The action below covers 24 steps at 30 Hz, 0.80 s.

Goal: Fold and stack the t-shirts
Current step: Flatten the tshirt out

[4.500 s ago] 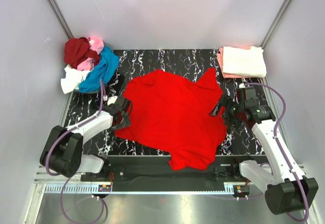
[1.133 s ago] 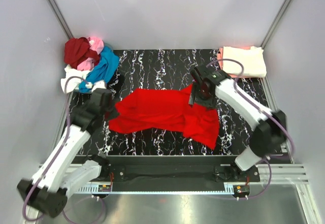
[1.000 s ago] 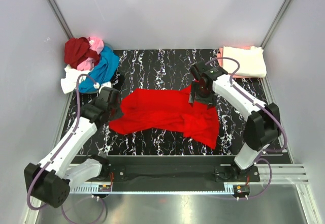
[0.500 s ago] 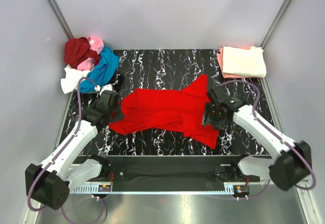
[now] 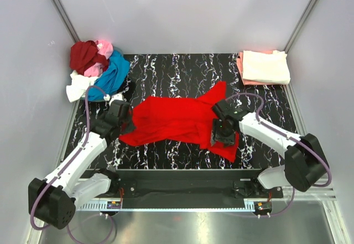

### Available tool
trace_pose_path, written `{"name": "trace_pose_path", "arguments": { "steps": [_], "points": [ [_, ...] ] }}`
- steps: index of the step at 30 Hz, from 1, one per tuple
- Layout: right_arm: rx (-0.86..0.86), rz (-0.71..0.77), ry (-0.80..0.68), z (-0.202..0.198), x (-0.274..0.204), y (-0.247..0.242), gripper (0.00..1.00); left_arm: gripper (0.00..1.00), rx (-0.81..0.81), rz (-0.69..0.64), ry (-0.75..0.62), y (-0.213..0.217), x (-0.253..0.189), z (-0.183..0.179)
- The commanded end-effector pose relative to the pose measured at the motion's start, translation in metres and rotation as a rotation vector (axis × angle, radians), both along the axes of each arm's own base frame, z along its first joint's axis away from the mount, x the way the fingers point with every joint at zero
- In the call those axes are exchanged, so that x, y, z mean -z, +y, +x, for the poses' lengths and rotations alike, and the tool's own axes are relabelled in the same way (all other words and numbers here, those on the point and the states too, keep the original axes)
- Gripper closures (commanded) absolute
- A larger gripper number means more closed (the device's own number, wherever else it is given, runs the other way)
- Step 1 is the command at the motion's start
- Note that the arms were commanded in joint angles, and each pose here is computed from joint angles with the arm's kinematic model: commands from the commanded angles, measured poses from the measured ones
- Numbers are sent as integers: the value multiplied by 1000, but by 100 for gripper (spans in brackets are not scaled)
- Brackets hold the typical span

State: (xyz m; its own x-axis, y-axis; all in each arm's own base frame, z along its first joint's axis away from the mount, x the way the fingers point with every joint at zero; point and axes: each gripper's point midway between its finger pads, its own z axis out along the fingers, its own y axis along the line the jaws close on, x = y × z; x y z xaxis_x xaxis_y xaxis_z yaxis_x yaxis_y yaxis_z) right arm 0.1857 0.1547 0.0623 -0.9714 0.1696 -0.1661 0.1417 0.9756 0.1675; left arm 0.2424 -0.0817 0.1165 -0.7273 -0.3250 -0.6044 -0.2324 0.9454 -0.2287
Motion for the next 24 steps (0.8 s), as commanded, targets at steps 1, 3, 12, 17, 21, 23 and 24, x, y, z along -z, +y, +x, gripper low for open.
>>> {"name": "trace_pose_path", "arguments": {
  "steps": [1, 3, 12, 17, 21, 23, 24],
  "points": [
    [-42, -13, -95, 17, -19, 27, 40, 100, -1, -9, -44, -2, -3, 11],
    [-85, -57, -100, 14, -20, 41, 39, 100, 0, -10, -42, -2, -1, 11],
    [-162, -158, -66, 15, 0, 67, 36, 100, 3, 6, -40, 1, 2, 8],
    [-173, -175, -57, 20, 13, 70, 36, 100, 7, 2, -45, 0, 2, 9],
    [-174, -185, -44, 22, 23, 73, 36, 100, 8, 4, -42, 0, 4, 9],
    [-176, -196, -46, 25, 26, 73, 37, 100, 9, 2, -43, -1, 4, 9],
    [-177, -201, -48, 26, 27, 73, 39, 100, 9, 2, -43, -1, 5, 9]
  ]
}}
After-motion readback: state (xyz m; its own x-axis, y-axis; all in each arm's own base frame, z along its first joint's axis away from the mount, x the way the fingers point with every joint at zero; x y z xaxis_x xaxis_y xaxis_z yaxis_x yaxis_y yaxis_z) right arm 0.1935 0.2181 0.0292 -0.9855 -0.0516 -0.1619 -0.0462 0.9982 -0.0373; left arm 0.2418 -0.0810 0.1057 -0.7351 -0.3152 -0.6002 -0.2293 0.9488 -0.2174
